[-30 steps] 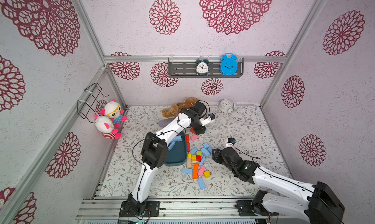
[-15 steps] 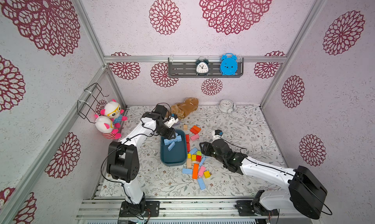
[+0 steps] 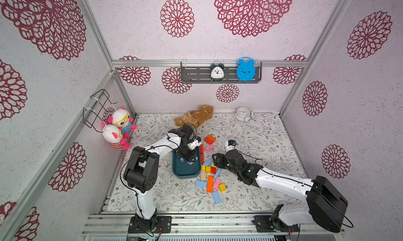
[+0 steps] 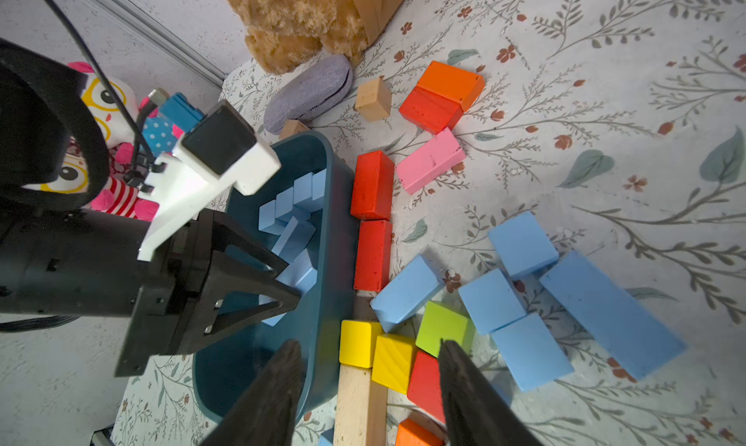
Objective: Pick out the blue building blocks
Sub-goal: Place the building block in the storage box, then adjust the storage box at the center of the board.
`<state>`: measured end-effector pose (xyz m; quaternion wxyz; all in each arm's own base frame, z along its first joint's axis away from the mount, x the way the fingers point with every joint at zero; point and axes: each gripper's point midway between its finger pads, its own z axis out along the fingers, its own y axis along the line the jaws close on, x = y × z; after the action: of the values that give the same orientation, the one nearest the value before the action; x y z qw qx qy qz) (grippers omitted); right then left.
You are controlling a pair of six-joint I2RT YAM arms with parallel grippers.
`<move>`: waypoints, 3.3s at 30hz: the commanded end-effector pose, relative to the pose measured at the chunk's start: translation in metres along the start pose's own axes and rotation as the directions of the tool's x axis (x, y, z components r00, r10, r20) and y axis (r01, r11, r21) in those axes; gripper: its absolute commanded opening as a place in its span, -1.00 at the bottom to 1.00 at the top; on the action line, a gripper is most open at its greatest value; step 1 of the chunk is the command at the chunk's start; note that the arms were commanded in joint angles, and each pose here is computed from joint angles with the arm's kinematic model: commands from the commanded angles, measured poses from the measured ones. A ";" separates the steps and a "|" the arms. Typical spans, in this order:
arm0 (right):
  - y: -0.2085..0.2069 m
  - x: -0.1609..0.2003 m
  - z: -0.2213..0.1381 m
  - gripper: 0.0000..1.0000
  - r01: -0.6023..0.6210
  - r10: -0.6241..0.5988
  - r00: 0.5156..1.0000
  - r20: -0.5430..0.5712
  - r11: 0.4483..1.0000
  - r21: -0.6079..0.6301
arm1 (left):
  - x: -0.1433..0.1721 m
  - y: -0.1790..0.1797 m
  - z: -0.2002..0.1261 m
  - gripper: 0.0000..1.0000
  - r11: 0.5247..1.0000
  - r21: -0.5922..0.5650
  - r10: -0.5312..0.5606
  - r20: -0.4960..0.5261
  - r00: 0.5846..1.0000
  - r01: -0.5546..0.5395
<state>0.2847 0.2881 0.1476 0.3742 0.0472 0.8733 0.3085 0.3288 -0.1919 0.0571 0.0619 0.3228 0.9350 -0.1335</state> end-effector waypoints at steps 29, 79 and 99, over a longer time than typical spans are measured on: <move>0.018 -0.008 0.001 0.15 0.012 -0.012 1.000 -0.004 1.000 -0.020 | -0.009 0.063 -0.014 0.08 0.947 -0.292 0.150 0.035 0.988 -0.134; -0.008 -0.008 -0.017 0.15 0.026 -0.028 0.999 0.037 0.998 0.056 | -0.021 0.026 -0.046 0.31 0.992 -0.126 0.033 0.204 0.978 -0.008; -0.074 -0.007 0.007 0.22 0.252 -0.153 0.928 -0.340 0.929 0.269 | 0.043 0.119 -0.111 0.81 0.578 0.438 -0.805 0.444 0.393 0.689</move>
<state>0.3120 0.2361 0.1075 0.2766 0.0039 0.9474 0.1611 0.3704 -0.0311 0.1329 0.2711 -0.1498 0.9135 -0.2638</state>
